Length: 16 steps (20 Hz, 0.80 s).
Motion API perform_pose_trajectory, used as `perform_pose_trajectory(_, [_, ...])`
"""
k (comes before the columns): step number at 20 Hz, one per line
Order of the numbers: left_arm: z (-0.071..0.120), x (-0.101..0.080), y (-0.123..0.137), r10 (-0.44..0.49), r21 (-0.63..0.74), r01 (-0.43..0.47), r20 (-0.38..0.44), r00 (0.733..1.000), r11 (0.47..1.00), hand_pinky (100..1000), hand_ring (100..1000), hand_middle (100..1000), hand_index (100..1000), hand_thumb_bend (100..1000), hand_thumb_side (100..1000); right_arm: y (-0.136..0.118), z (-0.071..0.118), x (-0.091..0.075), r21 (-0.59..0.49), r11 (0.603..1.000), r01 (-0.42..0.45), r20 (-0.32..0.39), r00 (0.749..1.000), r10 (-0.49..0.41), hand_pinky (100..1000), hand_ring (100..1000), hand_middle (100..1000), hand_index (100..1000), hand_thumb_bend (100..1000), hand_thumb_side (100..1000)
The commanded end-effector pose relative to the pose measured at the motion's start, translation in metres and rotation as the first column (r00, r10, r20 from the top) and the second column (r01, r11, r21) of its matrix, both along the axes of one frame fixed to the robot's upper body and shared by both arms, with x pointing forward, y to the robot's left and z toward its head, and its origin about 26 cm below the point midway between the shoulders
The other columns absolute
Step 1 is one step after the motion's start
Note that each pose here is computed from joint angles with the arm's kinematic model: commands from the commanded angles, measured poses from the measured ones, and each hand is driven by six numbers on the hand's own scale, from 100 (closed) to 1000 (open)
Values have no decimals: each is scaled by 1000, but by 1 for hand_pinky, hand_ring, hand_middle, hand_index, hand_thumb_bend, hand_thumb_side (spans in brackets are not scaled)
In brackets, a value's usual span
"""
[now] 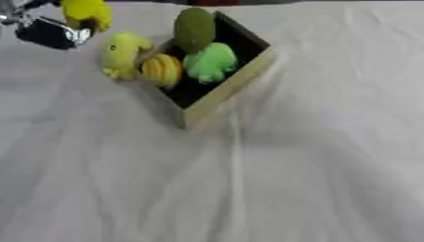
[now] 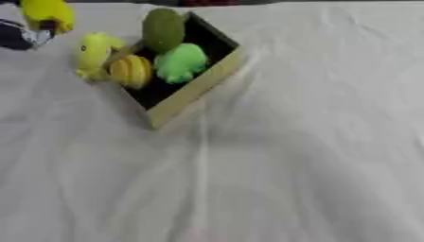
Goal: Pick up objects on the table and place them in the box.
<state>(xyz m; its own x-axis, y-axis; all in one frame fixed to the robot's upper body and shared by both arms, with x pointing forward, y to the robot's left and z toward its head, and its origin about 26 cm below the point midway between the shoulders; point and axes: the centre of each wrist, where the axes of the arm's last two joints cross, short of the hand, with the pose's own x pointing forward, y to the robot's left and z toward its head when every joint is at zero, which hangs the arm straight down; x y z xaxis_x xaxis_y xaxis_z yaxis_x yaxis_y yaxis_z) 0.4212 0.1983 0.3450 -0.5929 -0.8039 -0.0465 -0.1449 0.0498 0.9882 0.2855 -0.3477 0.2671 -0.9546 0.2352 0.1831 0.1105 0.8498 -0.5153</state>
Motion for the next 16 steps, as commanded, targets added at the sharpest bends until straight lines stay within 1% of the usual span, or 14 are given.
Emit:
perform_pose_trajectory(1, [10,-6,-24,-73,30,72,20,997,997,681,646,629,747,100,259,1,12,-3,-29,1000,-4,29,1000,5,919,921,660,785,100,499])
perform_pose_trajectory(2, [8,-6,-33,-94,36,93,12,996,995,684,648,630,749,100,271,1,12,-3,-29,1000,-6,29,1000,6,919,921,661,785,100,498])
perform_pose_trajectory(4, [2,-5,-48,-130,46,131,-10,991,990,684,648,631,750,100,265,2,13,-3,-28,1000,-9,29,1000,10,918,921,661,786,100,498])
perform_pose_trajectory(7, [-5,-2,-63,-152,55,153,-21,988,987,681,647,630,749,100,274,2,13,-3,-28,1000,-11,28,1000,12,919,921,660,785,100,499])
perform_pose_trajectory(8, [-9,-1,-66,-155,53,157,-26,988,986,681,650,632,751,115,290,2,13,-3,-28,1000,-11,27,1000,12,920,921,660,785,100,499])
perform_pose_trajectory(13, [-43,14,-72,-131,43,135,-88,987,990,680,651,635,752,142,300,3,13,-2,-27,1000,-13,24,1000,13,921,922,660,785,100,502])
perform_pose_trajectory(16, [-55,18,-72,-127,39,132,-101,987,990,673,647,632,752,203,327,3,13,-2,-25,1000,-11,24,1000,12,921,922,660,785,100,502])
